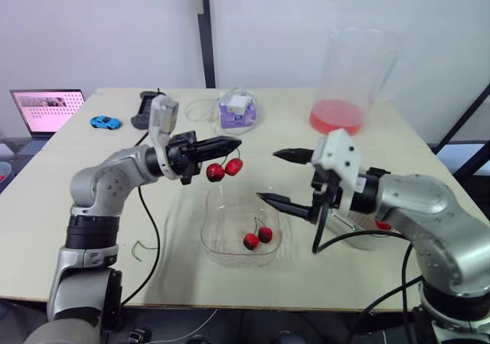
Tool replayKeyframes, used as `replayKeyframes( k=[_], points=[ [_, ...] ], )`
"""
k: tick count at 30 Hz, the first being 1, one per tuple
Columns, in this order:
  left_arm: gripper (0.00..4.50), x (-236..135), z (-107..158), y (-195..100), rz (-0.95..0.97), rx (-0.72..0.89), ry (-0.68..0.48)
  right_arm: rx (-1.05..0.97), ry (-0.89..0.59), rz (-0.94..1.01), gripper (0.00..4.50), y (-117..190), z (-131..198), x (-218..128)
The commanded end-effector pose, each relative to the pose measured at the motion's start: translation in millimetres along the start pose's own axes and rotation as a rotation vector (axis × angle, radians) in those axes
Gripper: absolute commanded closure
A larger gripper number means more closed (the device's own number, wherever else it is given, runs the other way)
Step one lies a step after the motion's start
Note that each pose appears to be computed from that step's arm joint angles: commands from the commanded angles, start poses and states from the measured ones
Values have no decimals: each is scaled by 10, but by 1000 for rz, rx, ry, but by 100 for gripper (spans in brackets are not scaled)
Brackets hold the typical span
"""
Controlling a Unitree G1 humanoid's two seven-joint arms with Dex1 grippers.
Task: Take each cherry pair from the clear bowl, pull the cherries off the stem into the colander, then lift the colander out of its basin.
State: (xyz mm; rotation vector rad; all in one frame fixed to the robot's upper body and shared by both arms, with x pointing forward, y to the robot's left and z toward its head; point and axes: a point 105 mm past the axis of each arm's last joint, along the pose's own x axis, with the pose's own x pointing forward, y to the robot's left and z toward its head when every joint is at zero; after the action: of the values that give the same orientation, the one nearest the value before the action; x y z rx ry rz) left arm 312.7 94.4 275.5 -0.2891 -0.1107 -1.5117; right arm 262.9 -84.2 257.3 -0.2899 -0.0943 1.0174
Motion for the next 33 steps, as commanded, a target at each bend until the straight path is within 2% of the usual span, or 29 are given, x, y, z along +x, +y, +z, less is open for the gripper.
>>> replayKeyframes(
  k=[1,3,9,16,17,18,21,33],
  points=[
    [450,44,121,-117,-64,40,-29,195,-23,69,3,52,25,-1],
    [450,58,126,-135,-69,41,-30,295,-48,74,3,13,44,46],
    [450,85,81,-196,-83,34,-27,423,-107,21,3,-80,85,164],
    [450,98,66,-211,-78,38,-27,495,-129,107,3,87,108,346],
    [450,98,64,-210,-79,37,-26,501,-136,116,61,101,122,361],
    [450,97,64,-209,-78,38,-25,505,-144,124,85,113,139,376],
    [450,99,64,-203,-76,40,-27,513,-149,135,227,129,155,398],
    [450,97,56,-192,-72,47,-32,540,-133,148,227,164,125,435]
  ],
)
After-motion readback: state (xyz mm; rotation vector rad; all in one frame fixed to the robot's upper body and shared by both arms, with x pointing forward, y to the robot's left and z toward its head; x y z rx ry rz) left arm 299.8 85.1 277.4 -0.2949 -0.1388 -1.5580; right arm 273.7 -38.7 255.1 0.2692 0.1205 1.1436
